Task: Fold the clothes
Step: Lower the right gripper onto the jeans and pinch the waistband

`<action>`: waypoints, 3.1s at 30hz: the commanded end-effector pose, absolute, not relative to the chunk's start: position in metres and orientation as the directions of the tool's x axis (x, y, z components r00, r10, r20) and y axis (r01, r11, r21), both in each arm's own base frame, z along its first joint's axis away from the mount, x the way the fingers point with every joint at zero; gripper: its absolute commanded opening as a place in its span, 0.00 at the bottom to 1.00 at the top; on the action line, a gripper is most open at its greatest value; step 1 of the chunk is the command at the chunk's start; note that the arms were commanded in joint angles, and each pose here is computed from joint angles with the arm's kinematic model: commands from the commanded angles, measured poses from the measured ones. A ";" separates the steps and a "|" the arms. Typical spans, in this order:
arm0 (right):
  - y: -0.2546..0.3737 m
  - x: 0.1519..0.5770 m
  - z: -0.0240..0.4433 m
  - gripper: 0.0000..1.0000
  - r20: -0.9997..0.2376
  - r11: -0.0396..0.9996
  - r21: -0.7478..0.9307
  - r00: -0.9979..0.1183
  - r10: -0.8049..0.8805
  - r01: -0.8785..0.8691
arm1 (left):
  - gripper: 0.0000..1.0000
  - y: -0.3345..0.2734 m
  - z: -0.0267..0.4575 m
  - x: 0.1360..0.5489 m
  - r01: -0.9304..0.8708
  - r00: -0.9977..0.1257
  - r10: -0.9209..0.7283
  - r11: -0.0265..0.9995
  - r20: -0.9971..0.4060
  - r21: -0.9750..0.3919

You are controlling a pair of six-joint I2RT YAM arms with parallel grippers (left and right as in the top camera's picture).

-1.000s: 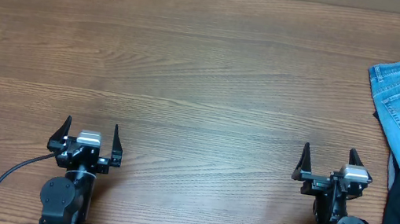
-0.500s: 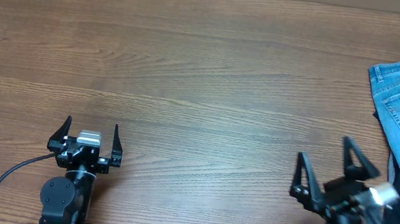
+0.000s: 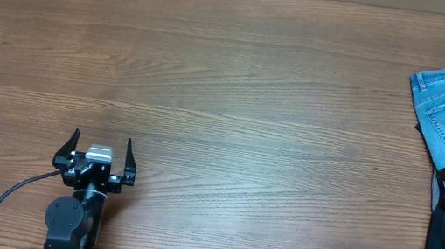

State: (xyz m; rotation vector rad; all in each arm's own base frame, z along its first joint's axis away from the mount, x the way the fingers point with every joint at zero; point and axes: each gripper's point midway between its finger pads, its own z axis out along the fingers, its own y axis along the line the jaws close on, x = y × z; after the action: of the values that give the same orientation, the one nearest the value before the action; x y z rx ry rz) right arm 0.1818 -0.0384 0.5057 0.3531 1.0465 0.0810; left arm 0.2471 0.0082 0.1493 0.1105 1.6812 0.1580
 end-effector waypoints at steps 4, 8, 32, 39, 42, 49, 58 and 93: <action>-0.054 0.207 0.506 1.00 -0.889 0.913 0.326 0.409 0.206 0.247 | 1.00 0.009 0.149 0.247 -0.024 -0.117 0.184 0.982 -0.976 0.188; -0.079 0.247 0.502 1.00 -0.944 0.808 0.325 0.216 0.248 0.491 | 1.00 0.009 0.149 0.247 -0.024 -0.117 0.184 0.982 -0.976 0.188; -0.291 0.461 0.252 0.99 -0.713 0.699 -0.095 -0.538 0.449 0.709 | 1.00 0.009 0.149 0.247 -0.024 -0.117 0.184 0.982 -0.976 0.188; -0.303 0.487 0.186 0.93 -0.665 0.704 -0.112 -0.579 0.471 0.701 | 1.00 0.009 0.149 0.247 -0.024 -0.117 0.184 0.982 -0.976 0.188; -0.307 0.491 0.152 0.93 -0.628 0.705 -0.128 -0.607 0.486 0.697 | 1.00 0.009 0.149 0.247 -0.024 -0.117 0.184 0.982 -0.976 0.188; -0.306 0.492 0.078 0.90 -0.521 0.715 -0.158 -0.673 0.525 0.681 | 1.00 0.009 0.149 0.247 -0.024 -0.117 0.184 0.982 -0.976 0.188; -0.307 0.491 0.075 0.72 -0.518 0.713 -0.156 -0.671 0.530 0.684 | 1.00 0.009 0.149 0.247 -0.024 -0.117 0.184 0.982 -0.976 0.188; -0.331 0.485 0.052 0.33 -0.518 0.684 -0.149 -0.646 0.561 0.714 | 1.00 0.009 0.149 0.247 -0.024 -0.117 0.184 0.982 -0.976 0.188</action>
State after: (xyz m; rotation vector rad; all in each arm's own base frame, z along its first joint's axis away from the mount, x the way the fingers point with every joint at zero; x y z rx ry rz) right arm 0.4889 -0.3228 0.0620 0.9676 2.4542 -0.4732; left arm 0.2472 0.0088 0.1489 0.1081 1.6829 0.1608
